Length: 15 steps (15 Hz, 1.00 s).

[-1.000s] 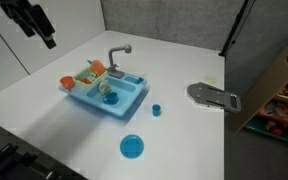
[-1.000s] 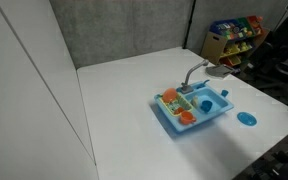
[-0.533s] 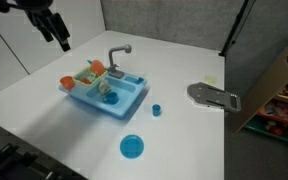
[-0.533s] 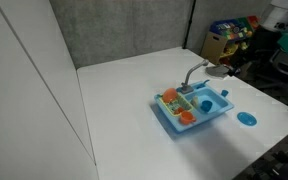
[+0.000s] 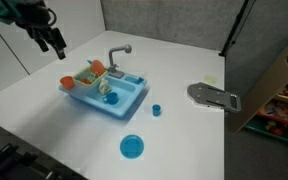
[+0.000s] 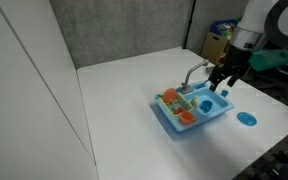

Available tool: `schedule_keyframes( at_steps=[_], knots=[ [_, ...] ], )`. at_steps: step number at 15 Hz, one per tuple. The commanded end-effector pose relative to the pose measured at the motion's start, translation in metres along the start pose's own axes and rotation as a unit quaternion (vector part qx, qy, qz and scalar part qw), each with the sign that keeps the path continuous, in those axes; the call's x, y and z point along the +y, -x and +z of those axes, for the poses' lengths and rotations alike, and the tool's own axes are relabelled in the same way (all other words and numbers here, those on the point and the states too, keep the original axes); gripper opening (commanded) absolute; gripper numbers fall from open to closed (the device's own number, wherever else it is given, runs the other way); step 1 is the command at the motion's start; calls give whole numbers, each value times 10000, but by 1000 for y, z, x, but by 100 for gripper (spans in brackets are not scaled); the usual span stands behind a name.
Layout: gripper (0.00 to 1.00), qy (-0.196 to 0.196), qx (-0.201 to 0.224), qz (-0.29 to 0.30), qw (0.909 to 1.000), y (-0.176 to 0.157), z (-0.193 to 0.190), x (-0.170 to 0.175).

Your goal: Put the orange mug on the blue plate

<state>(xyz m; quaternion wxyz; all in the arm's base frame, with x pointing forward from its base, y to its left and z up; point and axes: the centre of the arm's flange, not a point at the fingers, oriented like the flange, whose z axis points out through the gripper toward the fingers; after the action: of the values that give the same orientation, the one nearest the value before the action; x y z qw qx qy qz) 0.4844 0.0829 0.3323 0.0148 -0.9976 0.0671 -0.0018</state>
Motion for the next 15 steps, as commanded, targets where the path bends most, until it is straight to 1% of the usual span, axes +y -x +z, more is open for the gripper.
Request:
schedule_keyframes(
  at_steps=[1, 4, 7, 13, 15],
  knots=[
    [100, -14, 115, -510, 9986, -1, 17, -26],
    [100, -12, 277, -876, 9958, 0, 32, -43],
    [100, 40, 318, -1280, 9913, -2, 53, -55],
    [100, 466, 321, -1797, 9821, -4, 95, -60],
    [100, 555, 297, -1944, 9789, -4, 106, -61]
  ],
)
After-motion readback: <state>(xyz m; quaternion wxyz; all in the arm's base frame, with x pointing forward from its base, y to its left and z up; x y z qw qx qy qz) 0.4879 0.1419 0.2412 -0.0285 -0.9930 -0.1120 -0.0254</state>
